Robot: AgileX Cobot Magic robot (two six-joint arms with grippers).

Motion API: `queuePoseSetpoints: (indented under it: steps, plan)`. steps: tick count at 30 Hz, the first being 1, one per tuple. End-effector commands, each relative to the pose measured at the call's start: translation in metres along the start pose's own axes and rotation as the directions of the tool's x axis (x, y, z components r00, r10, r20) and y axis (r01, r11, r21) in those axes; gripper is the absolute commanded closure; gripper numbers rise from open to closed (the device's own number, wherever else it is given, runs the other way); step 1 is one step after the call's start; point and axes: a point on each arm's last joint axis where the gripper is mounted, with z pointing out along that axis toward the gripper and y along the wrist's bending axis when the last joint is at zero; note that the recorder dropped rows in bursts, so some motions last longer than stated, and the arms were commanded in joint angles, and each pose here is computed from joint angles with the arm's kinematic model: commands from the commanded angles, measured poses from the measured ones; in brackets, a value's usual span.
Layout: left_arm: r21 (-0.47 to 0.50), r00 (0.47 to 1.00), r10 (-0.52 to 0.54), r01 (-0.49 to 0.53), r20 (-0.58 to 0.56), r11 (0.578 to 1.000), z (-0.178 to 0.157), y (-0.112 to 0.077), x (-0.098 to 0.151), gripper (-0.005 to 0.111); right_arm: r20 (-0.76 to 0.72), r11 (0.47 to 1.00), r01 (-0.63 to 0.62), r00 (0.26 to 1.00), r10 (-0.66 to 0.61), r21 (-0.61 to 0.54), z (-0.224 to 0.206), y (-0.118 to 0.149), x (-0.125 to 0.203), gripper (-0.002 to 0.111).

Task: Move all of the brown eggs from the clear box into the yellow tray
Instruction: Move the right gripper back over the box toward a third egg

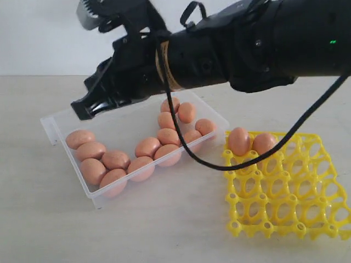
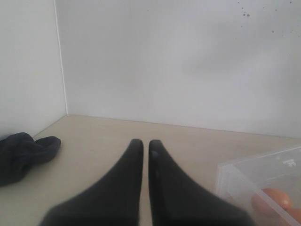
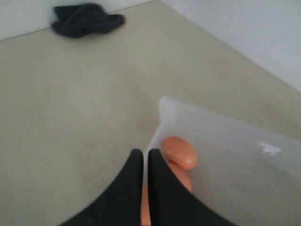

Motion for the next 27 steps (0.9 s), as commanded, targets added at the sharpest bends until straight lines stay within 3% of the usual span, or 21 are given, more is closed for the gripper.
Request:
queuePoseSetpoints:
  steps: [1, 6, 12, 15, 18, 21, 24, 27]
  plan:
    - [-0.001, 1.000, 0.003, -0.003, 0.021, 1.000, 0.000, 0.000, -0.003, 0.103, -0.100, 0.988, -0.108, 0.988, 0.119, 0.107, 0.032, -0.020, 0.037, 0.109]
    - [-0.001, 1.000, 0.003, -0.003, 0.021, 1.000, 0.000, 0.000, -0.003, 0.103, -0.195, 0.984, -0.164, 0.965, 0.175, 0.069, 0.066, -0.039, 0.072, 0.109]
    - [-0.001, 1.000, 0.003, -0.003, 0.021, 1.000, 0.000, 0.000, -0.003, 0.103, -0.194, 0.990, -0.126, 0.972, 0.135, 0.063, 0.073, -0.043, 0.072, 0.109]
    - [-0.001, 1.000, 0.003, -0.003, 0.021, 1.000, 0.000, 0.000, -0.003, 0.103, -0.183, 1.000, 0.006, 0.983, -0.008, -0.012, 0.069, -0.038, 0.066, 0.109]
    - [-0.001, 1.000, 0.003, -0.003, 0.021, 1.000, 0.000, 0.000, -0.003, 0.103, -0.149, 0.976, 0.207, 0.965, -0.215, -0.066, 0.063, -0.034, 0.056, 0.109]
    - [-0.001, 1.000, 0.003, -0.003, 0.021, 1.000, 0.000, 0.000, -0.003, 0.103, -0.117, 0.900, 0.429, 0.893, -0.435, -0.071, 0.056, -0.034, 0.047, 0.109]
    - [-0.001, 1.000, 0.003, -0.003, 0.021, 1.000, 0.000, 0.000, -0.003, 0.103, -0.117, 0.760, 0.649, 0.752, -0.649, -0.045, 0.049, -0.038, 0.040, 0.109]
    - [-0.001, 1.000, 0.003, -0.003, 0.021, 1.000, 0.000, 0.000, -0.003, 0.103, -0.183, 0.577, 0.817, 0.563, -0.806, -0.026, 0.044, -0.043, 0.043, 0.109]
